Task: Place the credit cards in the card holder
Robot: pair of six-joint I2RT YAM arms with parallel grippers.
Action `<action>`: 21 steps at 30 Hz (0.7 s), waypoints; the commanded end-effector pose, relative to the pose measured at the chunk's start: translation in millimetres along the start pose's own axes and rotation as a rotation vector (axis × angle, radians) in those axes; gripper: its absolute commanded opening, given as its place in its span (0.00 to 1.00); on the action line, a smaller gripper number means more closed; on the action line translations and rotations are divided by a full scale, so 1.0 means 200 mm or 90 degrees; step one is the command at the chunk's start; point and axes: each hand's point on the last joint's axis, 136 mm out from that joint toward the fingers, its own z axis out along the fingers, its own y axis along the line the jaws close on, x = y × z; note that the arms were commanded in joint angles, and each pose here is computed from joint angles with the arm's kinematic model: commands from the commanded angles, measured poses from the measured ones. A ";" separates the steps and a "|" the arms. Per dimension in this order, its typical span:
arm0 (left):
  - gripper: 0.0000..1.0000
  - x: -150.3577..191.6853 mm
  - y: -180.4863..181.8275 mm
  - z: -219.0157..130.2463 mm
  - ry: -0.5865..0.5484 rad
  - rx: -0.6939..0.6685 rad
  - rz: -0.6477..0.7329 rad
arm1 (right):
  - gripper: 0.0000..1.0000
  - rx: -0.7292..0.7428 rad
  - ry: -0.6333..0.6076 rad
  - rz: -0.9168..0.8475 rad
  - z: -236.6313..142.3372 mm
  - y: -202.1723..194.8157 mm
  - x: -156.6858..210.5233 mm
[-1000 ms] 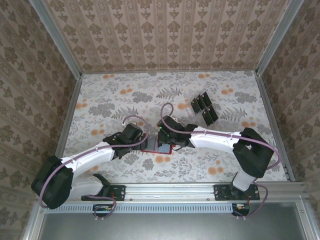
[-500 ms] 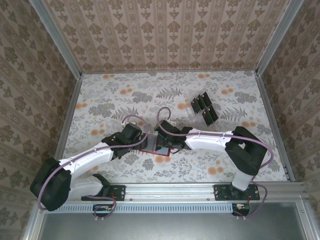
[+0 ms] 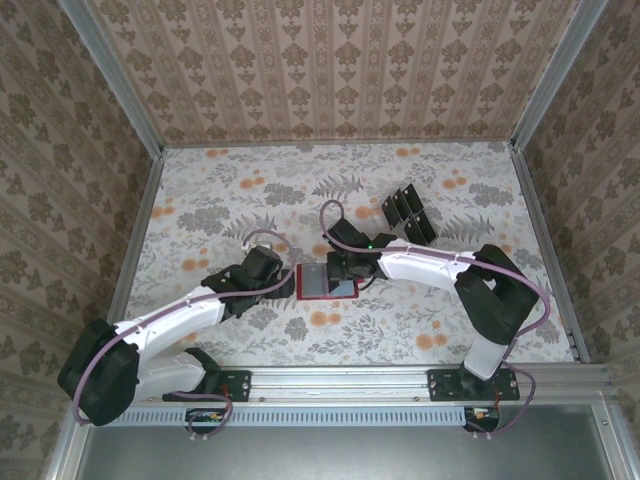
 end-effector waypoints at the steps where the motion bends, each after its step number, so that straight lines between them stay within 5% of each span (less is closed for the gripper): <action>1: 1.00 0.03 0.00 0.00 0.009 0.009 0.010 | 0.00 0.009 0.052 -0.039 0.02 -0.02 0.07; 21: 1.00 -0.01 -0.32 0.13 0.040 0.089 0.122 | 0.00 -0.003 0.051 0.016 0.06 -0.06 0.14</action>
